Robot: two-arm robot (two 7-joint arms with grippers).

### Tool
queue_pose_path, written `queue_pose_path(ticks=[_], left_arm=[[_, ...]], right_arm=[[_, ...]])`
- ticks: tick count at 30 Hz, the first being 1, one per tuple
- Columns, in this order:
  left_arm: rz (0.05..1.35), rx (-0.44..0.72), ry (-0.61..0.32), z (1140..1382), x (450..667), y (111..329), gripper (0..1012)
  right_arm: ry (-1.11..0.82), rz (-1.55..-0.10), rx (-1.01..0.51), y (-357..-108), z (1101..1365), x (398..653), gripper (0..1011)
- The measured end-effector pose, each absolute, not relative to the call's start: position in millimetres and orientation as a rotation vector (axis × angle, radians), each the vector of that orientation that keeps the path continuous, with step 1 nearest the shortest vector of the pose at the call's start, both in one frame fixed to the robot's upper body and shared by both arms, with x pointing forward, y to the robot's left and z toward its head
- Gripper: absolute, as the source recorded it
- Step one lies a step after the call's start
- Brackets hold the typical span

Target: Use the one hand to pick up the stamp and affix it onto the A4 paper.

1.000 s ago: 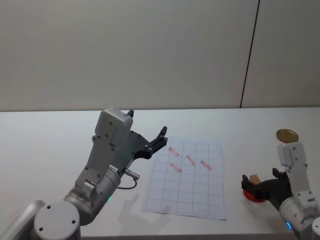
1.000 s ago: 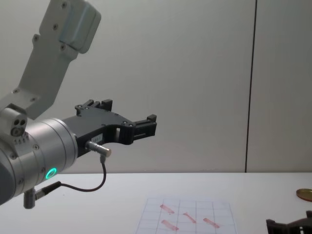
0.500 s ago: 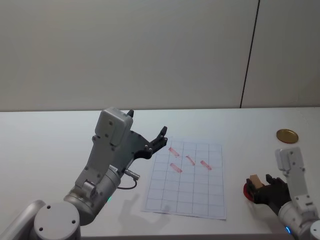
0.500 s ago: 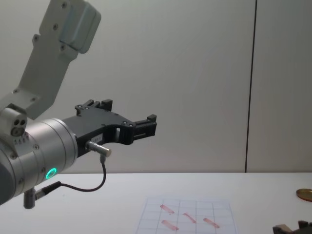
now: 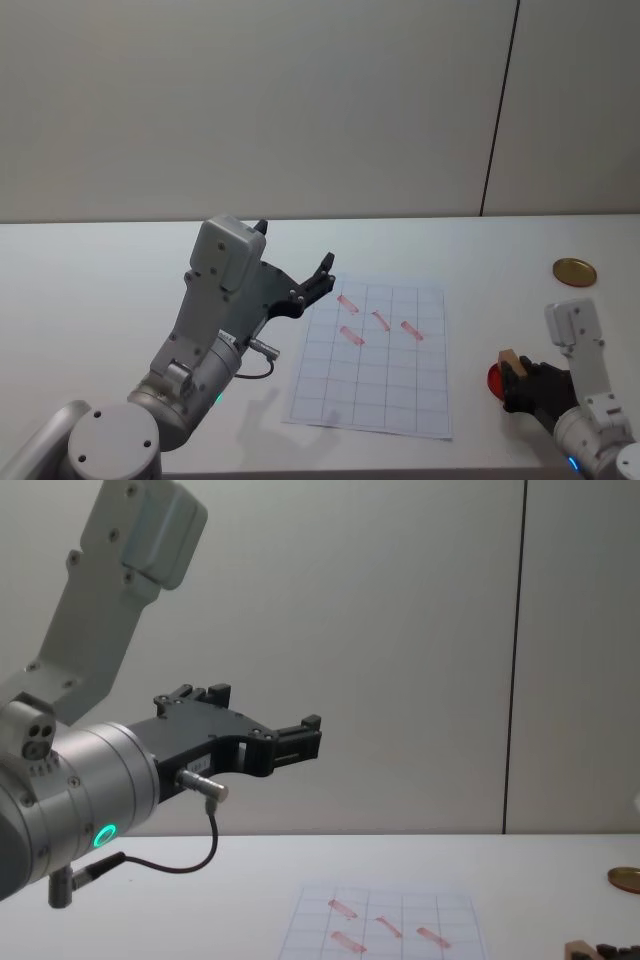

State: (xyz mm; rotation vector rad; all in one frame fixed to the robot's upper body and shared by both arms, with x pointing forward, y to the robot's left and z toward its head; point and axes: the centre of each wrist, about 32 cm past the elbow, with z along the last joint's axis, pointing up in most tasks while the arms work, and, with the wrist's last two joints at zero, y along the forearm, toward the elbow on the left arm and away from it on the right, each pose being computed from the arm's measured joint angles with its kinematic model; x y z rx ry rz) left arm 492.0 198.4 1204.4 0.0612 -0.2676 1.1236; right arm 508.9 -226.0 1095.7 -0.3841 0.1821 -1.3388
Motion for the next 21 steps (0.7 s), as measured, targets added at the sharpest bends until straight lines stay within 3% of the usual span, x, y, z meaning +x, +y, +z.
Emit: queue_pose_path(ticks=[21], left_arm=[[1.124,0.061,-0.268,1204.4,492.0,198.4,993]], right_arm=[[0.196,-1.372,-0.431,-228.4,1095.0,512.4,219]])
